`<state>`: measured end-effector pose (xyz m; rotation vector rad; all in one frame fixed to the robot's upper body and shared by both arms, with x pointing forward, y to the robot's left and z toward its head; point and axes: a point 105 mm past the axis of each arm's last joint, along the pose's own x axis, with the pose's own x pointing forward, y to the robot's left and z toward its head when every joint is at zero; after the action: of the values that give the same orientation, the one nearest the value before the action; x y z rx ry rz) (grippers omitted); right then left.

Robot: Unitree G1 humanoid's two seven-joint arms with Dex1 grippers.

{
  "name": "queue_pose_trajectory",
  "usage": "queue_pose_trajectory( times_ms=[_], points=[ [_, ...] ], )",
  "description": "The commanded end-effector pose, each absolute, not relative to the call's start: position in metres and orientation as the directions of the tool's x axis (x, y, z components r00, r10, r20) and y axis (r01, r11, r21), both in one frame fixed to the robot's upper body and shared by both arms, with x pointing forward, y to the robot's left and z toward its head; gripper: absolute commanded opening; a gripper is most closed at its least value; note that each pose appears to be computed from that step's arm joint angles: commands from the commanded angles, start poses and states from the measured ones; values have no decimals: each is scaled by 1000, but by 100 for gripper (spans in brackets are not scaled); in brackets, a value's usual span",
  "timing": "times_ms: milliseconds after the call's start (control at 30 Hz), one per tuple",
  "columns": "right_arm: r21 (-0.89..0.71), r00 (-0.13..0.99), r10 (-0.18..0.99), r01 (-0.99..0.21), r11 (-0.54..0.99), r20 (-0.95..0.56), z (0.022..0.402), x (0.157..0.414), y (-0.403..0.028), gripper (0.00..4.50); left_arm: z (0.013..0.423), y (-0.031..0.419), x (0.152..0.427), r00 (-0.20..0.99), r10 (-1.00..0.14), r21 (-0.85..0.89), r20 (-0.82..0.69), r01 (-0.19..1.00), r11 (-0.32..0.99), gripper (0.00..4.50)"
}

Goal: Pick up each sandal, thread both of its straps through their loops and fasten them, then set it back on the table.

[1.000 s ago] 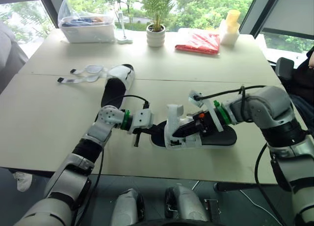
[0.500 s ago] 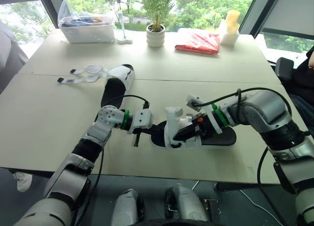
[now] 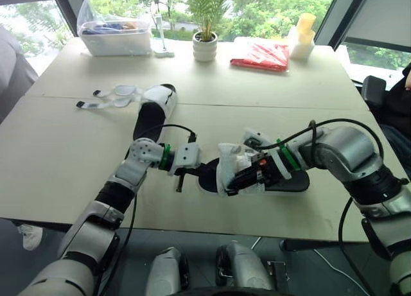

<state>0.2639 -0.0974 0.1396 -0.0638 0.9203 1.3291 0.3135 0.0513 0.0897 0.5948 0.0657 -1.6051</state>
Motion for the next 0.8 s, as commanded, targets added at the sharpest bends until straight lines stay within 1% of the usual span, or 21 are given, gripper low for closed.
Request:
queue_pose_trajectory(
  times_ms=[33, 100, 167, 267, 400, 467, 533, 600, 667, 800],
  points=[
    [446, 21, 819, -831, 333, -573, 160, 259, -107, 244, 68, 61, 312, -13, -875, 235, -485, 961, -145, 0],
    [436, 48, 834, -835, 336, -550, 167, 253, -109, 348, 69, 60, 312, -18, -875, 235, -483, 960, -150, 0],
    [408, 102, 846, -841, 354, -524, 175, 247, -113, 447, 70, 58, 312, -26, -875, 235, -483, 959, -158, 0],
    [414, 143, 859, -830, 374, -491, 177, 238, -122, 447, 70, 55, 314, -32, -875, 234, -483, 958, -164, 0],
    [471, 154, 875, -793, 387, -459, 154, 215, -123, 447, 70, 55, 314, -40, -874, 233, -484, 957, -173, 0],
    [497, 179, 875, -764, 411, -449, 144, 210, -121, 447, 70, 54, 314, -44, -873, 232, -485, 956, -177, 0],
    [508, 215, 869, -738, 444, -446, 137, 211, -121, 447, 70, 54, 314, -45, -873, 233, -485, 956, -179, 0],
    [546, 275, 855, -675, 497, -439, 122, 216, -122, 447, 71, 53, 314, -46, -874, 235, -484, 955, -180, 0],
    [558, 312, 843, -641, 527, -438, 115, 219, -121, 447, 71, 53, 314, -45, -874, 237, -484, 954, -181, 0],
    [476, 419, 846, -700, 532, -329, 143, 234, -120, 447, 72, 54, 314, -40, -874, 237, -484, 956, -174, 0]
  ],
)
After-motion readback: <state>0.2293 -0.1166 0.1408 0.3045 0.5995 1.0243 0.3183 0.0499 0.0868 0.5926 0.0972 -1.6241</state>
